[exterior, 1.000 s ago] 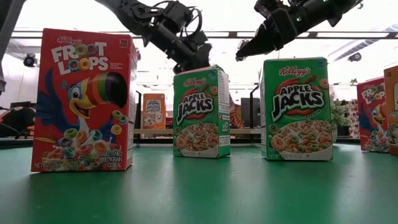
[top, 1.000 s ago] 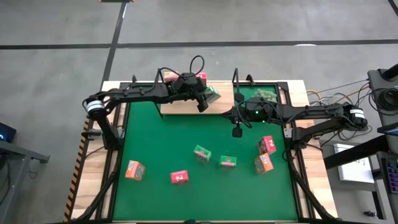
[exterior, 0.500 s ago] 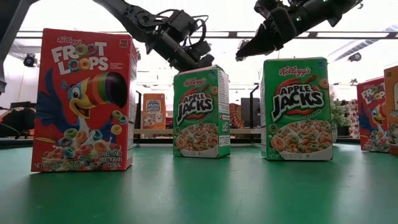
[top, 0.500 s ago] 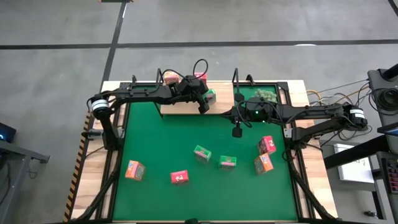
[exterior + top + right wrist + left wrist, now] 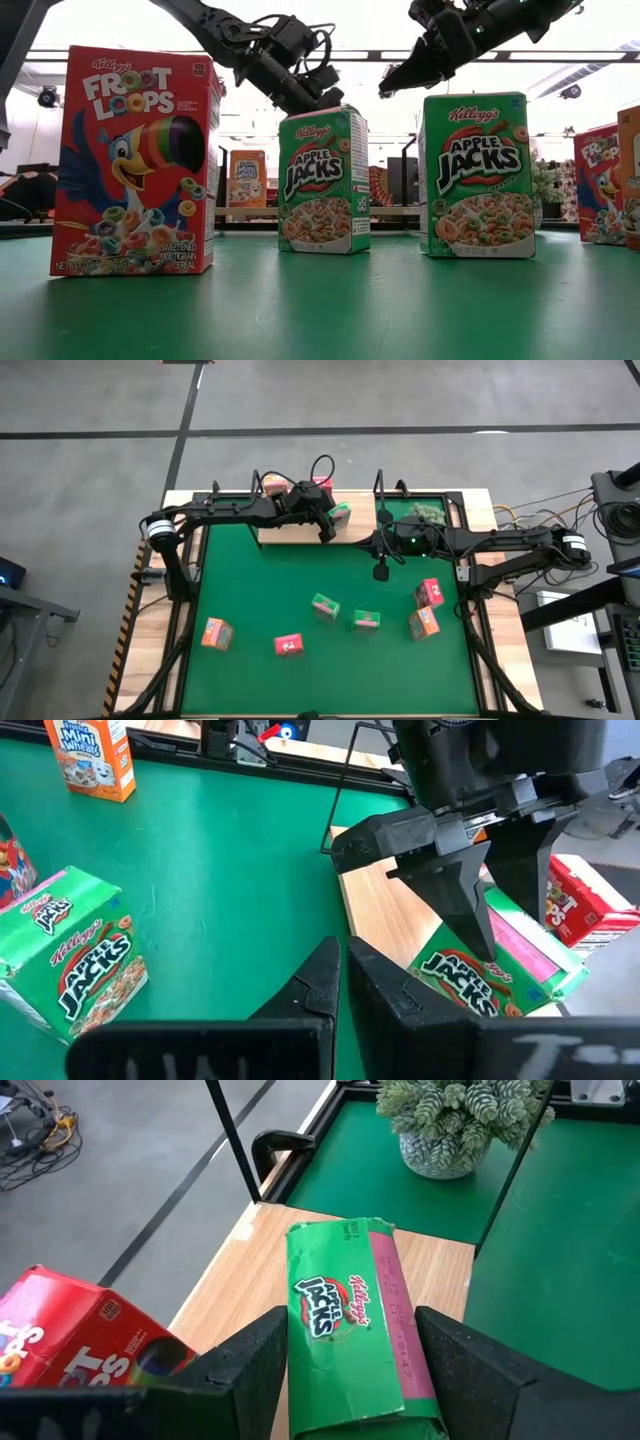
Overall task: Stack cereal on shelf
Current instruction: Put the top green cereal box on the shelf
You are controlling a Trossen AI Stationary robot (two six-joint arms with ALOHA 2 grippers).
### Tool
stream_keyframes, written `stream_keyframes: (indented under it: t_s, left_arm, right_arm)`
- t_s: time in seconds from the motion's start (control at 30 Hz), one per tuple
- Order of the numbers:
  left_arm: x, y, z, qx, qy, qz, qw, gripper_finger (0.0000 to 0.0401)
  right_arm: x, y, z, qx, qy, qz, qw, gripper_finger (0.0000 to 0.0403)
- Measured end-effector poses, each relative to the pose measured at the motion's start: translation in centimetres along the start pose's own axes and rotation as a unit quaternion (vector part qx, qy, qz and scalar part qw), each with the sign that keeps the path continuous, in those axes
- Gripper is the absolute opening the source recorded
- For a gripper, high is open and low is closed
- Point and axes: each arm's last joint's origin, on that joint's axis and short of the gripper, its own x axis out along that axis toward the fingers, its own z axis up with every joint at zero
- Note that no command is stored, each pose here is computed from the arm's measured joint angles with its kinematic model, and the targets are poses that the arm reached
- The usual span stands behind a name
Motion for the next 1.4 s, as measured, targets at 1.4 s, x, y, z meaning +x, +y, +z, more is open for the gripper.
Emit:
stream_keyframes:
  t_s: [1.4]
  left_arm:
    - [-18.3, -3.4, -1.9, 0.035, -0.173, -0.060, 0.983, 0.0199]
  right_arm:
    - [3.6, -7.4, 6.3, 0.027, 0.088, -0.019, 0.996, 0.0013]
